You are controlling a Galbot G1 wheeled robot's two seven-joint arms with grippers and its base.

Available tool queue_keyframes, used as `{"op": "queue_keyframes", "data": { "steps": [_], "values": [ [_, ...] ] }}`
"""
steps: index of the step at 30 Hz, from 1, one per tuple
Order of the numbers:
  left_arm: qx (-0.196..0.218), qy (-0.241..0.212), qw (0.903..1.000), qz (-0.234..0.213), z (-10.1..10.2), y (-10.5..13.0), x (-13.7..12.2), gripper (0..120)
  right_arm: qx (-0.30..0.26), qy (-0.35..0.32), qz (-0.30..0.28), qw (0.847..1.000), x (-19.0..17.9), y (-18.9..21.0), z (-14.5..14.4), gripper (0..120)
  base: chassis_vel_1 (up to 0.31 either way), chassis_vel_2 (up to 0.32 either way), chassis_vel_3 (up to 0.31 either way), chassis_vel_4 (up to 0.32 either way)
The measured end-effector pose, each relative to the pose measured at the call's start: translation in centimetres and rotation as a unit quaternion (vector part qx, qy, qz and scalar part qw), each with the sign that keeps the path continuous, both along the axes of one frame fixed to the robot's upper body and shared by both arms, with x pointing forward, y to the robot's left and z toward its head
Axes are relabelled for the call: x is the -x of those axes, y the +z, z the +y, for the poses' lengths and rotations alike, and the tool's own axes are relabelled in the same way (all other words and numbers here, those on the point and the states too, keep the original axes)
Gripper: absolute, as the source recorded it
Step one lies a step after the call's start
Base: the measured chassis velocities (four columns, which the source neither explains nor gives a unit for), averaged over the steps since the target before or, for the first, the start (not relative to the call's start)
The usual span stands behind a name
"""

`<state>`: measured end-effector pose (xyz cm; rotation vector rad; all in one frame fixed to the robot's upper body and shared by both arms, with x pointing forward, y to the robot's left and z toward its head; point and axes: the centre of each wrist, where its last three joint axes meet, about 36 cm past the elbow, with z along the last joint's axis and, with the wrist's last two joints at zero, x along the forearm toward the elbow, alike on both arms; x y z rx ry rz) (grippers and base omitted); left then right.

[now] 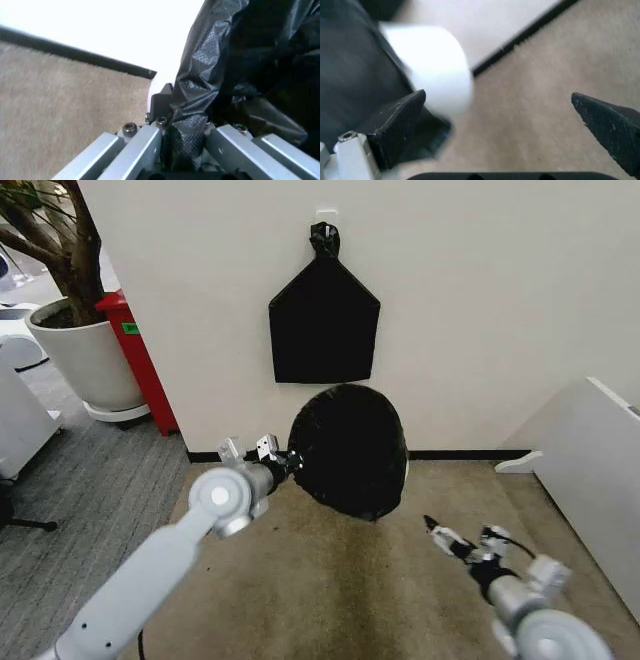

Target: Place the garbage bag over the trash bin.

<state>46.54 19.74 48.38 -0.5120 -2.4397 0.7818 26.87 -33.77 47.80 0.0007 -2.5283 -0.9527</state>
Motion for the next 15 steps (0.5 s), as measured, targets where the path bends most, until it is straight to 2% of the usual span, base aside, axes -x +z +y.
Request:
{"op": "queue_keyframes", "data": {
  "steps": [3,4,6,7,11,14,15],
  "values": [
    [-0.003,-0.032,0.9989,-0.034,1.2,-1.5,-0.3,0,-0.035,0.003,-0.03,0.999,-0.1,4.5,-2.6,100,0.0,0.0,0.0,0.0],
    [-0.003,-0.034,0.9987,-0.037,1.3,-1.6,-0.3,0,-0.037,0.004,-0.032,0.999,-0.2,4.8,-2.8,100,0.0,0.0,0.0,0.0],
    [-0.007,-0.089,0.9916,-0.093,2.8,-3.5,-0.5,0,-0.091,0.043,-0.06,0.993,-2.2,8.9,-5.2,100,0.0,0.0,0.0,0.0],
    [-0.007,-0.089,0.9916,-0.093,2.8,-3.5,-0.5,0,-0.091,0.043,-0.06,0.993,-2.2,8.9,-5.2,100,0.0,0.0,0.0,0.0],
    [-0.049,-0.153,0.973,-0.166,3.9,-5.1,-0.1,0,-0.076,0.092,-0.077,0.99,-5.4,10.6,-5.2,100,0.0,0.0,0.0,0.0],
    [-0.077,-0.185,0.9574,-0.208,4.2,-5.1,-0.1,0,-0.027,0.151,-0.091,0.984,-6.7,10.0,-3.5,100,0.0,0.0,0.0,0.0],
    [-0.077,-0.185,0.9574,-0.208,4.2,-5.1,-0.1,0,-0.027,0.151,-0.091,0.984,-6.7,10.0,-3.5,100,0.0,0.0,0.0,0.0]
  ]
}}
